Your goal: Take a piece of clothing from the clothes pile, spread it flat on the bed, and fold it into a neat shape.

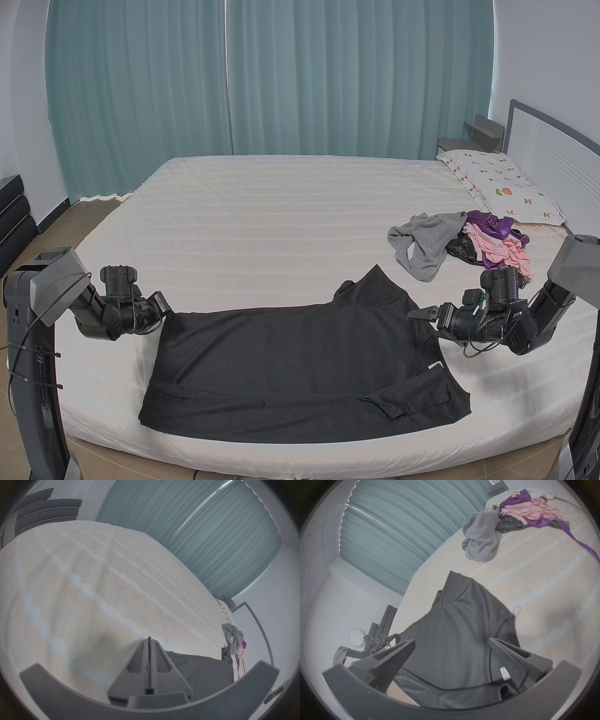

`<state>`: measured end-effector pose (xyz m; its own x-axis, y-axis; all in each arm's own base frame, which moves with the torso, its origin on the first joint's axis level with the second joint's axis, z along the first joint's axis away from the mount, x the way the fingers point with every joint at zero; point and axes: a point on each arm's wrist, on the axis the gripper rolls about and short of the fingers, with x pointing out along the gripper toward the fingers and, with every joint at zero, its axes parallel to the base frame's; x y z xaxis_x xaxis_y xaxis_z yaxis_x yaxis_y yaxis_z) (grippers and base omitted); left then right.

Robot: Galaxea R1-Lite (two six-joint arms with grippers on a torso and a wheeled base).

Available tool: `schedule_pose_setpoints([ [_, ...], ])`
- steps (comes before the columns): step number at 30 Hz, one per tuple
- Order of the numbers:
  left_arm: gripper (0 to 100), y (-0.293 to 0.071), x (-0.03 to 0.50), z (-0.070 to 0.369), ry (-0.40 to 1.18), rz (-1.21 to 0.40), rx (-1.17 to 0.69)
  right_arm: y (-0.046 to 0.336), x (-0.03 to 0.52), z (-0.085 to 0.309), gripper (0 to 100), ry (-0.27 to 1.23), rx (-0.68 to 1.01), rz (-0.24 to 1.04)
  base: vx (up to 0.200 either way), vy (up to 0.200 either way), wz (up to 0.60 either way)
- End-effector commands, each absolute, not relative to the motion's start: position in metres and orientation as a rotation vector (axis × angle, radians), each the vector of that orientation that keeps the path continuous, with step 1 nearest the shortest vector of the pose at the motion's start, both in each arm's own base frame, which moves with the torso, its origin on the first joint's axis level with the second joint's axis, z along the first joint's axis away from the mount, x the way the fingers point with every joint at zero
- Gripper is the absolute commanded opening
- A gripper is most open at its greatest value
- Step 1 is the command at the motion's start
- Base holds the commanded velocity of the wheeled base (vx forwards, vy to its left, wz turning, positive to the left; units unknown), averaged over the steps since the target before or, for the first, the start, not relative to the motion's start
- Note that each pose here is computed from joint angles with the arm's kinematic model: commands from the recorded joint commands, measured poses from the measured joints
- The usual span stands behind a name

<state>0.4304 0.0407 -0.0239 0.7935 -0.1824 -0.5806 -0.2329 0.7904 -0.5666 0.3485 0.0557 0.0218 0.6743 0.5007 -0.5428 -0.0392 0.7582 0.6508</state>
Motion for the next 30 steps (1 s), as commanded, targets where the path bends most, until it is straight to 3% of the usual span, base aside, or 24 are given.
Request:
schedule_pose_setpoints([
  [1, 0, 0.042, 0.426, -0.014, 0.646, 0.061, -0.730, 0.072, 0.389, 0.010, 100, 0.781, 0.630, 0.312, 0.000, 0.000, 0.00],
  [8, 0, 0.047, 0.423, -0.012, 0.645, 0.082, -0.758, 0.079, 0.435, 0.012, 100, 0.776, 0.597, 0.295, 0.000, 0.000, 0.00],
  [18, 0, 0.046, 0.421, -0.014, 0.656, 0.090, -0.785, 0.086, 0.482, -0.019, 100, 0.800, 0.509, 0.258, 0.000, 0.000, 0.00],
  [30, 0, 0.046, 0.421, -0.015, 0.662, 0.088, -0.787, 0.093, 0.521, -0.038, 100, 0.693, 0.491, 0.232, 0.000, 0.000, 0.00],
])
